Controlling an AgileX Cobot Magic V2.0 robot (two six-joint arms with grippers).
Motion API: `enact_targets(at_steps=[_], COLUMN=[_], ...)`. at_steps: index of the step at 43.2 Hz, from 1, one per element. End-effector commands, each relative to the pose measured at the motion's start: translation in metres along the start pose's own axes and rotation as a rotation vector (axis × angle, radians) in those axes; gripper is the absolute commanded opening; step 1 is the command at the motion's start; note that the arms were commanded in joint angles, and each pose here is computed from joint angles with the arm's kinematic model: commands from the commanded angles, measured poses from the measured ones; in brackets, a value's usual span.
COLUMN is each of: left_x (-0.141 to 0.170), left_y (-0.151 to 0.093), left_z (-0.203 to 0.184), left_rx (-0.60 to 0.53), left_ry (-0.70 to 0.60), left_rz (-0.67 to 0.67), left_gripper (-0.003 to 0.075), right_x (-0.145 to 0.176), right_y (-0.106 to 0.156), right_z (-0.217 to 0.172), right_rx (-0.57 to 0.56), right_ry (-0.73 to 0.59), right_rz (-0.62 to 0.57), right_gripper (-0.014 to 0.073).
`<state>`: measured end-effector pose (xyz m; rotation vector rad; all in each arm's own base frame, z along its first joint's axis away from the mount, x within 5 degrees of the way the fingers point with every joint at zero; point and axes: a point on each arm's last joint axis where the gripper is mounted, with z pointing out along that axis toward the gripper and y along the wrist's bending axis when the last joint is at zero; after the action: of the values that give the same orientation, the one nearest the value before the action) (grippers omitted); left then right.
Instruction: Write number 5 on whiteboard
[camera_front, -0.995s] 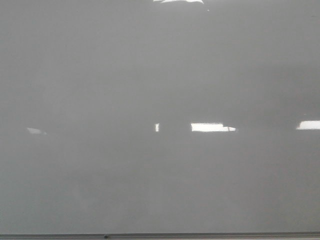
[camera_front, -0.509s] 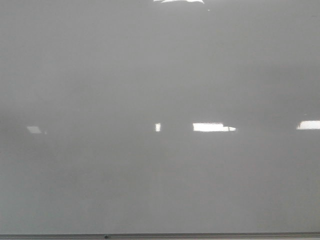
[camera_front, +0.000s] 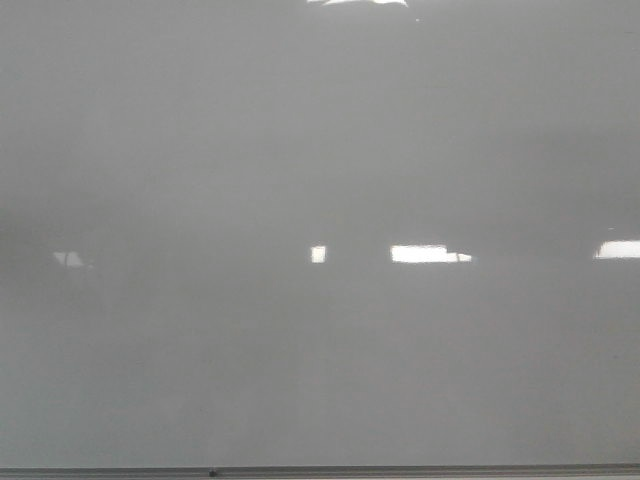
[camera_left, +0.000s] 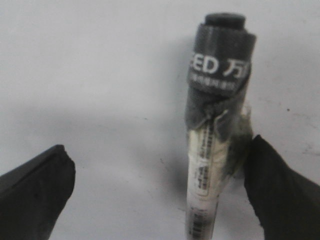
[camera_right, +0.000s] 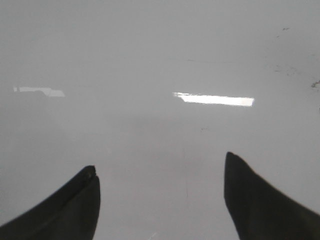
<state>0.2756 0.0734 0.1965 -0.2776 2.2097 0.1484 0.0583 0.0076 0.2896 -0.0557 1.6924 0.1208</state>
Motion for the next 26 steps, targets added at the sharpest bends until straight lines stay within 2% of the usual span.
enact_targets(at_steps=[1,20,24,26], left_x=[-0.0211,-0.0139,-0.0132,-0.0125], left_y=[-0.0001,-0.0006,-0.0006,-0.0006], left_z=[-0.0036,-0.0023,-0.0023,-0.0022], left_rx=[0.0,0.002,0.002,0.002], left_ry=[-0.138,-0.061,-0.052,-0.045], left_rz=[-0.01,-0.009,-0.009,-0.009], left_gripper=[0.0647,0.0375,0.0279,0.0207], right_x=[-0.0176,-0.0179,-0.0179,-0.0179], right_y=[-0.0003,-0.0003,-0.0003,-0.0003], right_z=[-0.0013,-0.0013,-0.0013,-0.0013], right_rx=[0.01,0.01,0.01,0.01], right_ry=[-0.096,-0.1,-0.1,-0.1], right_rz=[0.0,0.0,0.0,0.0], right_gripper=[0.0542,0.0542,0.0542,0.0542])
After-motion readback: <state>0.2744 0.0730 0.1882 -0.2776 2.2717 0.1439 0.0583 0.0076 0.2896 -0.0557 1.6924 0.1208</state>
